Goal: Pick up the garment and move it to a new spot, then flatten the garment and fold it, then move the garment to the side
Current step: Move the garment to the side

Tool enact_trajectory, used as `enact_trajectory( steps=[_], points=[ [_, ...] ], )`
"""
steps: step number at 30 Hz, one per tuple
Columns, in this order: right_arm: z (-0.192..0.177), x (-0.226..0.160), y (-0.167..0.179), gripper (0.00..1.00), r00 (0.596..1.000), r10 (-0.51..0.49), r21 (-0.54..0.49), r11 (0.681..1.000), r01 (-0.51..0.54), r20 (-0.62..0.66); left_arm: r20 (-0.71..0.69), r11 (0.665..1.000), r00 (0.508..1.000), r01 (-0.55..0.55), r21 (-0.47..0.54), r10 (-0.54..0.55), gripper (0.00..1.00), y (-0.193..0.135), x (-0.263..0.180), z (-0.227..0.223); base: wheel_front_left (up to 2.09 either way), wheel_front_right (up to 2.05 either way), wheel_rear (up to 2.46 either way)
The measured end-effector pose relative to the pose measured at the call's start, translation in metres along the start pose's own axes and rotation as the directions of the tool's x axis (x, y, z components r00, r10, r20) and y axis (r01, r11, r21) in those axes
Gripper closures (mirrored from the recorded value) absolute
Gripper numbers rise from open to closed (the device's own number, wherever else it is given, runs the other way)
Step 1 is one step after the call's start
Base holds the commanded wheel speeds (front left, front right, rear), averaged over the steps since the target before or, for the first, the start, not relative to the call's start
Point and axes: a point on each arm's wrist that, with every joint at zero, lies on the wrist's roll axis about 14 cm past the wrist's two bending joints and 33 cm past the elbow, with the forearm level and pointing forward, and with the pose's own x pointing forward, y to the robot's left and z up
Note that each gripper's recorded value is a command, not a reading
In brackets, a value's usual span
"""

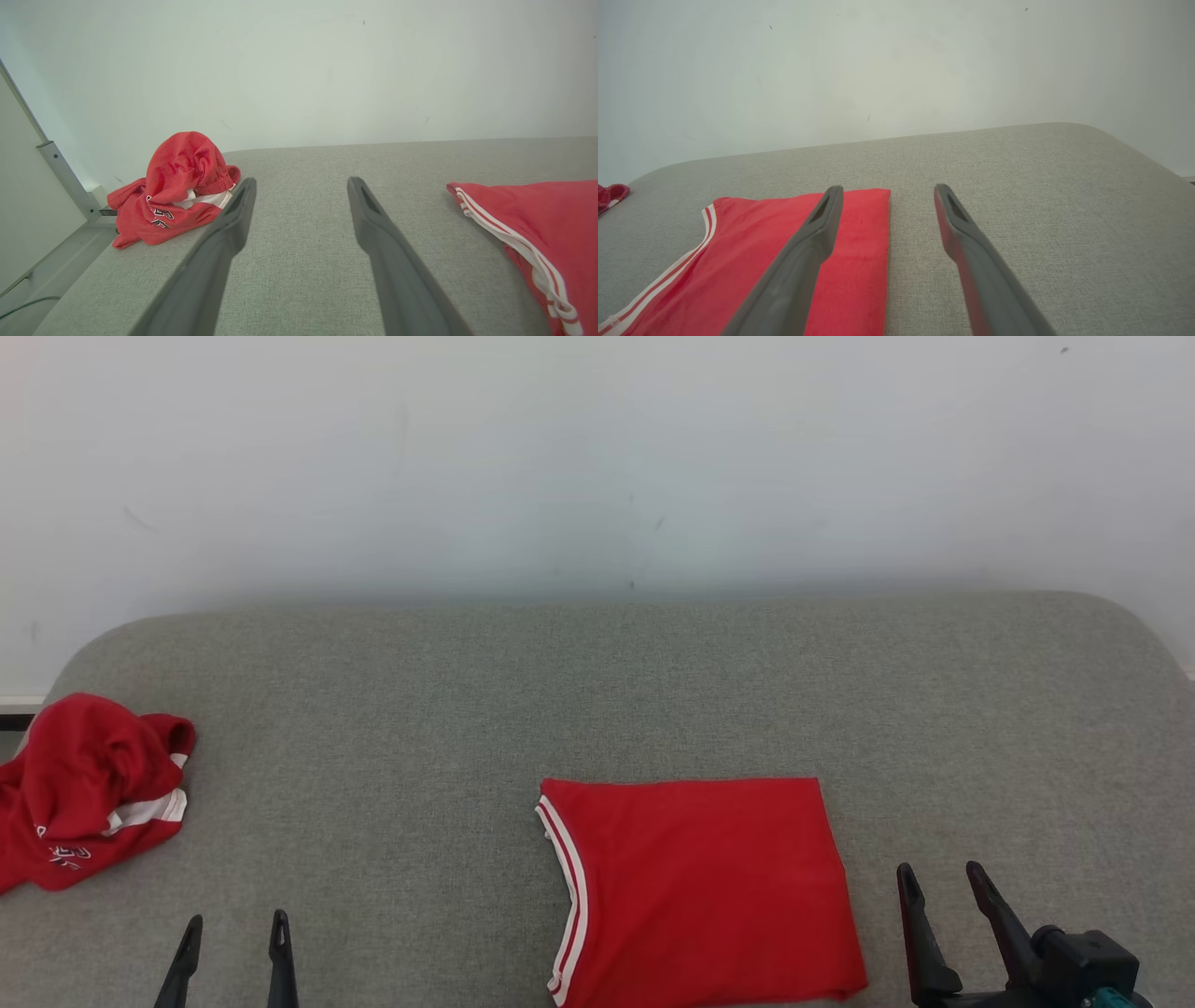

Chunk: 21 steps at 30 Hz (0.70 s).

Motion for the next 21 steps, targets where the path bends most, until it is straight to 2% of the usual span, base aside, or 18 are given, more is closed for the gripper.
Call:
enact_trajectory(
  steps=[7, 16, 21],
  points=[
    [-0.006, 0.010, 0.000, 0.00, 1.000, 0.009, -0.004, 1.000, -0.009, -0.026, -0.008, 1.000, 1.000, 0.003, 0.000, -0.003, 0.00, -0.002, 0.000, -0.002, 0.00, 0.00, 0.00],
    [-0.010, 0.046, 0.008, 0.00, 0.997, 0.049, -0.015, 0.999, -0.050, -0.061, -0.009, 1.000, 1.000, 0.000, 0.000, 0.000, 0.00, -0.003, 0.005, -0.002, 0.00, 0.00, 0.00],
    [-0.031, 0.067, 0.007, 0.00, 0.987, 0.057, -0.030, 0.998, -0.062, -0.150, -0.015, 1.000, 1.000, 0.000, -0.009, -0.001, 0.00, -0.006, 0.009, -0.005, 0.00, 0.00, 0.00]
  ],
)
